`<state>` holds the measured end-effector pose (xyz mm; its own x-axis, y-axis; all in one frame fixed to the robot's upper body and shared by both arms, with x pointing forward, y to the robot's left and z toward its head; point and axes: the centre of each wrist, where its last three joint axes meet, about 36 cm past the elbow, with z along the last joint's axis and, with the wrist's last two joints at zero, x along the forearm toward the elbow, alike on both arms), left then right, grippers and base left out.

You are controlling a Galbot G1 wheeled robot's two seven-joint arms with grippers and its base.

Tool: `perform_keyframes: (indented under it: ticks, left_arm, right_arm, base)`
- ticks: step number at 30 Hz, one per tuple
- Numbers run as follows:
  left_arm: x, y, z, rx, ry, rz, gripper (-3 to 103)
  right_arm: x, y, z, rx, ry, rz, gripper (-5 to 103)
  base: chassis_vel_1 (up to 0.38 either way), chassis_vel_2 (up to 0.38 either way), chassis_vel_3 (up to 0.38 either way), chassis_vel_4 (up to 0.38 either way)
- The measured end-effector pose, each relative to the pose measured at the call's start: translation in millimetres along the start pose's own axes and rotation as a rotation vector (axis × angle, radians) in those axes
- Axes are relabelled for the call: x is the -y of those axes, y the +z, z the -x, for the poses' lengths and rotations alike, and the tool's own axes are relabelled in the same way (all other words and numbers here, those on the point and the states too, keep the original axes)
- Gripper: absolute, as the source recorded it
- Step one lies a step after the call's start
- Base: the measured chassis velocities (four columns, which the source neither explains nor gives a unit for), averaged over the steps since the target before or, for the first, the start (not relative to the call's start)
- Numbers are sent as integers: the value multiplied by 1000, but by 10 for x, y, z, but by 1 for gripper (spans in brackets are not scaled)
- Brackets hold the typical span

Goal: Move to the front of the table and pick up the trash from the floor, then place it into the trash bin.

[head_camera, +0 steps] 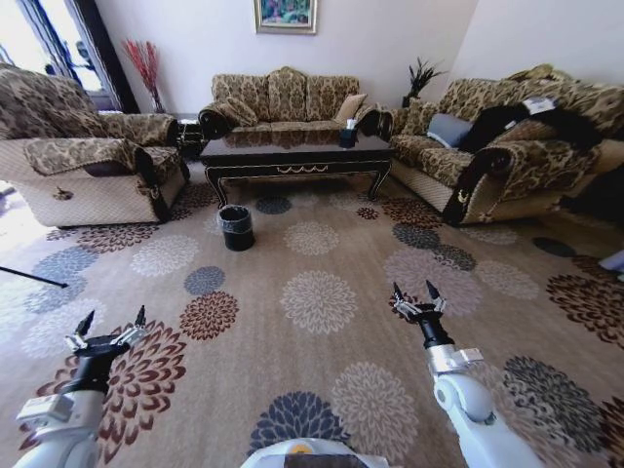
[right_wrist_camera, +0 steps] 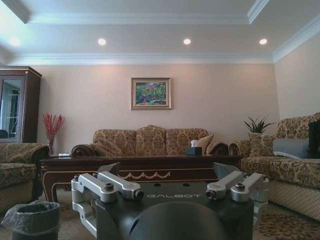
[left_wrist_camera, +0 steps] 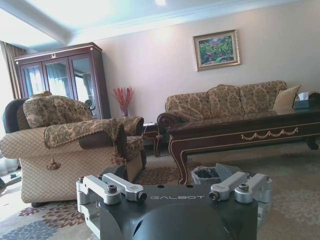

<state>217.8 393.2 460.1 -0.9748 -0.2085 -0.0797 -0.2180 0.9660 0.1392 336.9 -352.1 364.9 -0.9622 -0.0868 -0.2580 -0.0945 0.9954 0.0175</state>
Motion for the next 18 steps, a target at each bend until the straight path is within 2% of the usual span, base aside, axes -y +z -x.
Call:
perform_keyframes:
  ticks: [18]
  left_arm:
    - [19, 101, 7, -1, 14, -8, 100]
  right_arm:
    - [0, 0, 0, 0, 0, 0, 100]
  base:
    - [0, 0, 0, 0]
